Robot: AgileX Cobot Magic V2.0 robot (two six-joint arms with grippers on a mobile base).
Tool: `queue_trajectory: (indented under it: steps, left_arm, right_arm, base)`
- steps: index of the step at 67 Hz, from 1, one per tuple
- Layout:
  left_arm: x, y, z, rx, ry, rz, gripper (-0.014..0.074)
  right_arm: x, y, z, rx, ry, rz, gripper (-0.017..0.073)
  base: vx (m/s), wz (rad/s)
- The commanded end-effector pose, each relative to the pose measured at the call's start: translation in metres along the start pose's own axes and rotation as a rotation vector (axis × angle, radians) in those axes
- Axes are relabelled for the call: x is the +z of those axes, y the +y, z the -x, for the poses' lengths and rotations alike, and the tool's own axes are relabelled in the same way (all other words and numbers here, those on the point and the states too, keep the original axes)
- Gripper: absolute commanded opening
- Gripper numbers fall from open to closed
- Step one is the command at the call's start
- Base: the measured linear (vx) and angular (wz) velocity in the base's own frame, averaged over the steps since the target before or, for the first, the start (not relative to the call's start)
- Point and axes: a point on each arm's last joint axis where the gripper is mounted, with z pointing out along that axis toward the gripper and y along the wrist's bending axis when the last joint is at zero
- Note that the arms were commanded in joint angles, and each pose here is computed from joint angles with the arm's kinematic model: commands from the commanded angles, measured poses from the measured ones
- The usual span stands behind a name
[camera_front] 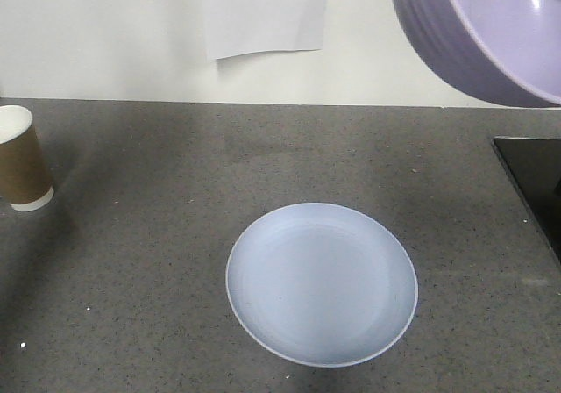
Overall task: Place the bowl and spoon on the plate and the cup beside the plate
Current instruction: 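Drive closer and stop with the plate centred in front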
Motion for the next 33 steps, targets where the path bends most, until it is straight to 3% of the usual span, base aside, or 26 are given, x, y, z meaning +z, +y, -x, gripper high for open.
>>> queue_trajectory:
  steps: [1,33]
  left_arm:
    - [-0.0112,-0.0081,0.0093,0.007,-0.101,-0.024,-0.0008]
    - [-0.0112,-0.0081,0.0093,0.007,-0.101,-0.024,-0.0008]
  right_arm:
    - [-0.0096,0.0099,0.0104,-0.011,-0.094,0.01,-0.0006]
    - [-0.0096,0.0099,0.0104,-0.011,-0.094,0.01,-0.0006]
  base:
    - [0.0,0.0]
    - [0.0,0.0]
